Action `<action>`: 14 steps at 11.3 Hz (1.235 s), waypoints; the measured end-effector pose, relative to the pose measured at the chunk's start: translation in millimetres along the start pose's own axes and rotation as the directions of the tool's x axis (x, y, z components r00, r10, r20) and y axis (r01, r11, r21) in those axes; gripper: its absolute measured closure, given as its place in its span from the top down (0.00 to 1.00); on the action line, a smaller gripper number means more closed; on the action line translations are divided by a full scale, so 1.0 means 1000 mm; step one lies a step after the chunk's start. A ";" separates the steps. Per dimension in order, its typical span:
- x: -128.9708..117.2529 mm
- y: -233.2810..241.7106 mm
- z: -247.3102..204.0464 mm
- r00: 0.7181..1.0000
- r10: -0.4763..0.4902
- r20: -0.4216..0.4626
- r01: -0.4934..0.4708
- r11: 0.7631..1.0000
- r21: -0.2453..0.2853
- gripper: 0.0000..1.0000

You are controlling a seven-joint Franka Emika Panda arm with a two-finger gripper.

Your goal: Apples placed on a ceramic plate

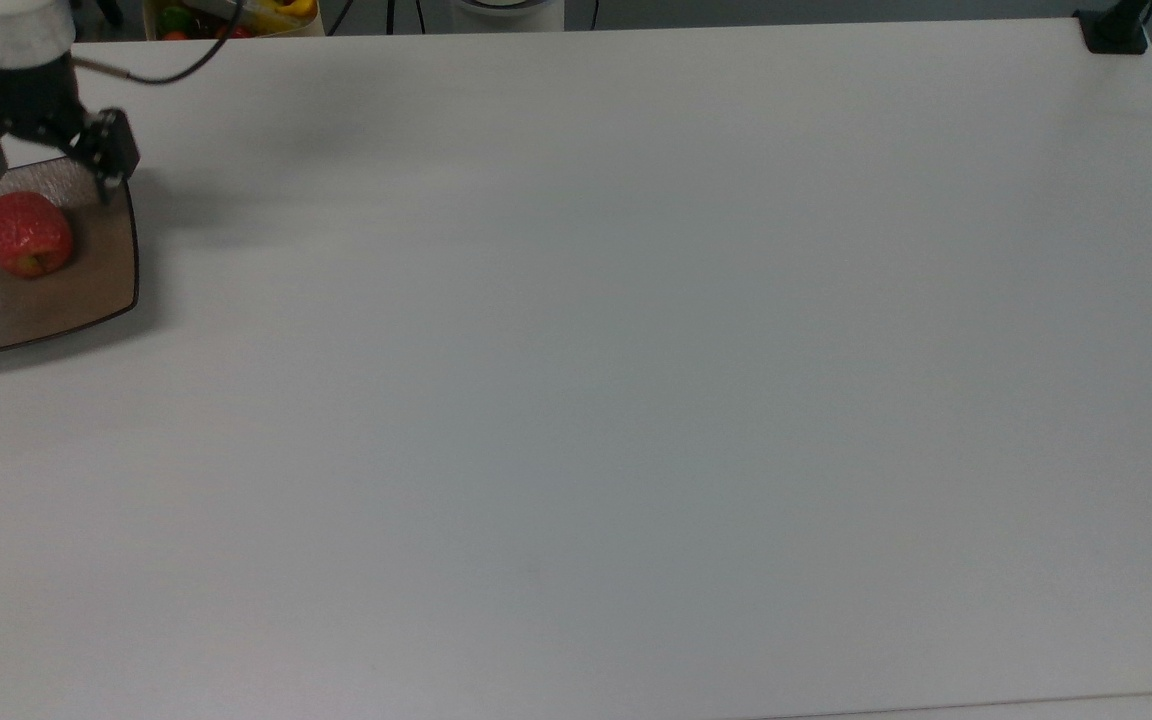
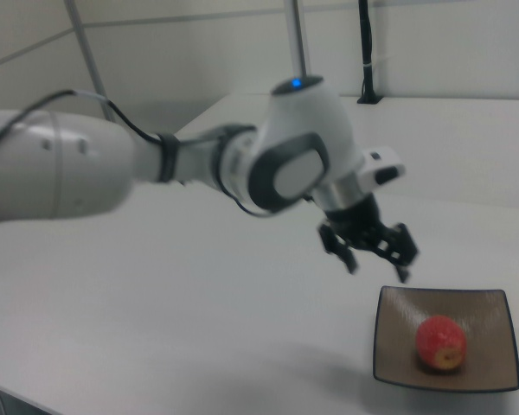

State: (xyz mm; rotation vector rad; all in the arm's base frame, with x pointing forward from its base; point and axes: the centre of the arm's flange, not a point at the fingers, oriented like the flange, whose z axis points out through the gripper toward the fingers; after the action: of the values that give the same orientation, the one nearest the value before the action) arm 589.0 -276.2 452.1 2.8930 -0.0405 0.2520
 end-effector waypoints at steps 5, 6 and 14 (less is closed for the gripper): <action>-0.024 -0.076 -0.128 0.995 0.033 0.099 -0.054 0.972 0.227 1.00; -0.023 -0.091 -0.141 0.992 0.068 0.103 -0.091 0.968 0.234 1.00; -0.013 -0.260 -0.174 0.989 -0.092 0.118 0.061 0.967 0.246 1.00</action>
State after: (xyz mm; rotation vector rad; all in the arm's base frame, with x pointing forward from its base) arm 559.8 17.5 556.6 3.1418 0.0858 0.0588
